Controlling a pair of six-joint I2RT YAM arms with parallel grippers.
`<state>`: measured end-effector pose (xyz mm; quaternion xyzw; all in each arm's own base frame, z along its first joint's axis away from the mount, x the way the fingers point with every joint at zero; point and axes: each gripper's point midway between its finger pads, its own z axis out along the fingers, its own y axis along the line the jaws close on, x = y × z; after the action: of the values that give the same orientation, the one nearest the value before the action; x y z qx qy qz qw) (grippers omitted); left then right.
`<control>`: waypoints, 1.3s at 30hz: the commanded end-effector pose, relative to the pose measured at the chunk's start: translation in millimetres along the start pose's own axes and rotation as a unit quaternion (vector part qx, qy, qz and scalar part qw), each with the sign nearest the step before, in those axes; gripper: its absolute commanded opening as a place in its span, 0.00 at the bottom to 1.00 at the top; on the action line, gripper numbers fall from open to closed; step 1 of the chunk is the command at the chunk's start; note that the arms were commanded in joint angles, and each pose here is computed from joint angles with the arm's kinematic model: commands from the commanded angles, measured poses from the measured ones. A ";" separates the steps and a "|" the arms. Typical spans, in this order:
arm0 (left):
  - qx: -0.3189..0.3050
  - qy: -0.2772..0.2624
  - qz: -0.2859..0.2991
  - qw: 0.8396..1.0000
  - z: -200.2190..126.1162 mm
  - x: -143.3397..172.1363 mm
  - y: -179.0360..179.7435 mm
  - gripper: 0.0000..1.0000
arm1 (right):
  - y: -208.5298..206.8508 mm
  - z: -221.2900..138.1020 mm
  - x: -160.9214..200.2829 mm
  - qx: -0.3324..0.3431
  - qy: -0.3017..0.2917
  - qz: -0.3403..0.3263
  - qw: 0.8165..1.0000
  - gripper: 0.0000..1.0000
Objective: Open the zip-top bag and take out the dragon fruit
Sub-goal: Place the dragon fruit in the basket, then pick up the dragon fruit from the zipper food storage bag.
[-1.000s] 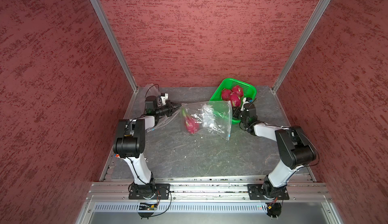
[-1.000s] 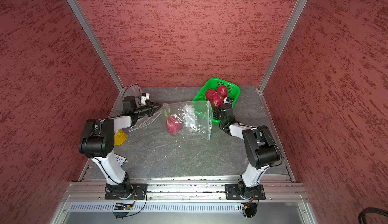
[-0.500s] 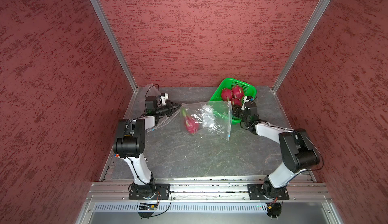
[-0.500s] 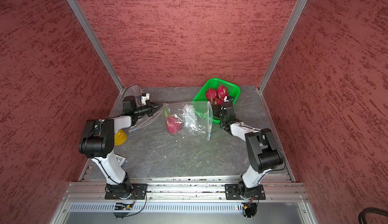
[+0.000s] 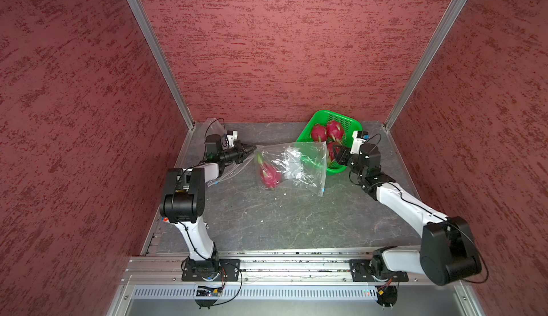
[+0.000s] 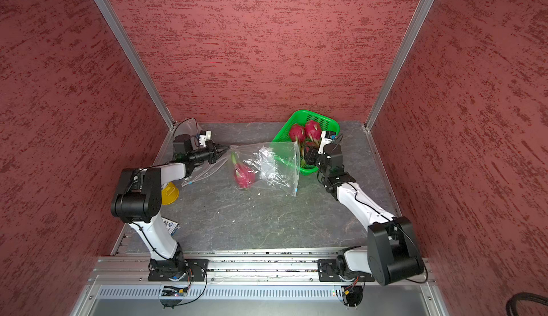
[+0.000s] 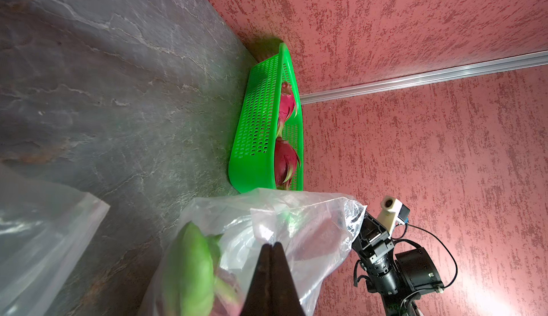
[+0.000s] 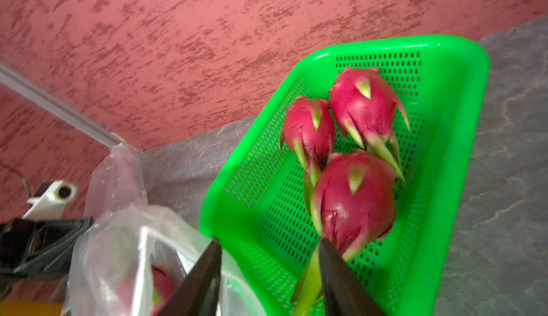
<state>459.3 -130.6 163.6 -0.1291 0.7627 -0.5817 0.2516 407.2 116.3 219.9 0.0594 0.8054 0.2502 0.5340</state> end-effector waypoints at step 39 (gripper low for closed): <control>-0.015 0.036 0.024 0.999 5.5 2.6 -6.6 0.55 | 102.2 28.4 134.4 -0.287 0.134 -0.021 0.948 0.05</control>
<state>471.6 -147.7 163.2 -0.0916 0.7794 -0.5777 0.2245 346.1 262.8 138.6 -0.1481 0.7719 0.4790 0.3909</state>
